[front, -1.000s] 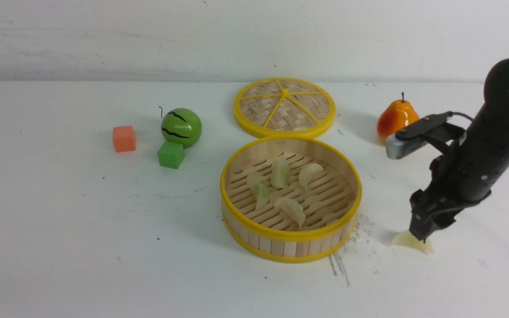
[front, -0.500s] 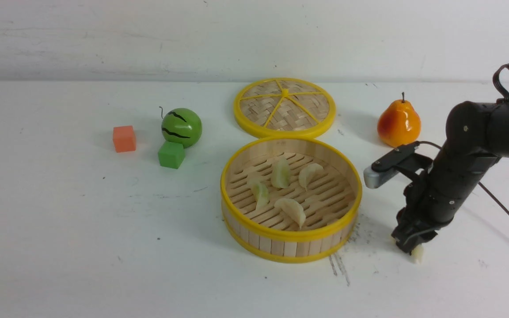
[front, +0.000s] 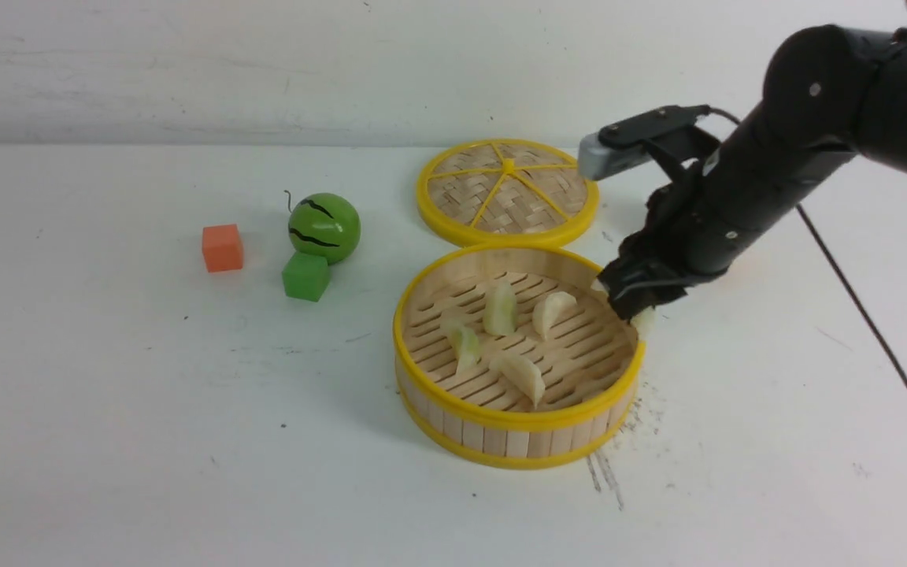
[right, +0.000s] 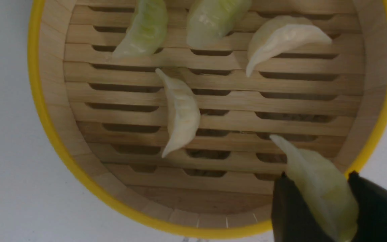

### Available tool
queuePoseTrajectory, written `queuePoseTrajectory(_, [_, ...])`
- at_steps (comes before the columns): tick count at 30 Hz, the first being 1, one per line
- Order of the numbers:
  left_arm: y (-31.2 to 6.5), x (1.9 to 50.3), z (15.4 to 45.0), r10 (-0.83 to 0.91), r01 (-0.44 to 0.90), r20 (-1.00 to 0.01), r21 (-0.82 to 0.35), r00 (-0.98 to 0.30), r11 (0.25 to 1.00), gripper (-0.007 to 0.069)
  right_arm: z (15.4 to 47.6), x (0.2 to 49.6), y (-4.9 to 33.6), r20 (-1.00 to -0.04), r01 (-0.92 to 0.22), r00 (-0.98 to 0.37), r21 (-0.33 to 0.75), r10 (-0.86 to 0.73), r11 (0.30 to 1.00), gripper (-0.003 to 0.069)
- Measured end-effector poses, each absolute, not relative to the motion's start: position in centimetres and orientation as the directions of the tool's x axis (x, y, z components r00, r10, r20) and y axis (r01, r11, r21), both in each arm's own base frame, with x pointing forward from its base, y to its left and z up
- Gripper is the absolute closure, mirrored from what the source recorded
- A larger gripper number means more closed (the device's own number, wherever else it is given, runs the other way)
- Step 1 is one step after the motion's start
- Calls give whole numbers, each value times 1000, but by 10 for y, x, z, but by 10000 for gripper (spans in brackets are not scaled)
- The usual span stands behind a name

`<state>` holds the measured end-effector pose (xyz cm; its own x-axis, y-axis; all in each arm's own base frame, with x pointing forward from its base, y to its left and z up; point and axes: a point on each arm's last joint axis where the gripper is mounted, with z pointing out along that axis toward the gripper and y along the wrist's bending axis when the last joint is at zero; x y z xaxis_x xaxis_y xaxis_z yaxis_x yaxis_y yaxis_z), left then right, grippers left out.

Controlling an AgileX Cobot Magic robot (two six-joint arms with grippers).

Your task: Put the dumplings into the steamer on the white table.

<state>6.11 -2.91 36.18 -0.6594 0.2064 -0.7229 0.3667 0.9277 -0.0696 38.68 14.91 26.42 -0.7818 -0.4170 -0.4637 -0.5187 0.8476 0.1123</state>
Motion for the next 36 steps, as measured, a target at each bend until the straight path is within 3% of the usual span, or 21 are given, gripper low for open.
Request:
queuePoseTrajectory(5, [-29,61,361,237,389,-729,-43,-642,920,573,220,398,171,-418,-502,-811,135,-410,854,449])
queuePoseTrajectory(10, [-29,61,344,240,399,-745,-38,-623,916,569,201,405,182,-437,-469,-820,143,-370,872,436])
queuePoseTrajectory(12, [-29,60,334,227,388,-742,-49,-630,920,568,199,407,182,-436,-454,-827,146,-355,879,410])
queuePoseTrajectory(15, [-29,58,308,173,361,-740,-100,-650,927,565,201,406,181,-428,-430,-841,157,-331,889,315])
queuePoseTrajectory(19, [-34,60,290,86,372,-800,-178,-594,911,561,224,397,178,-435,-438,-837,166,-333,884,278])
queuePoseTrajectory(22, [-38,66,288,28,397,-861,-205,-508,895,556,271,380,174,-500,-450,-809,192,-307,872,322])
queuePoseTrajectory(26, [-42,72,293,-31,428,-918,-213,-394,878,555,340,338,161,-625,-494,-731,204,-276,845,491])
queuePoseTrajectory(30, [-43,73,297,-49,438,-933,-213,-356,873,552,382,281,137,-741,-522,-626,167,-243,836,655])
queuePoseTrajectory(36, [-43,73,296,-44,435,-930,-213,-366,875,545,401,197,100,-873,-517,-467,139,-142,844,679])
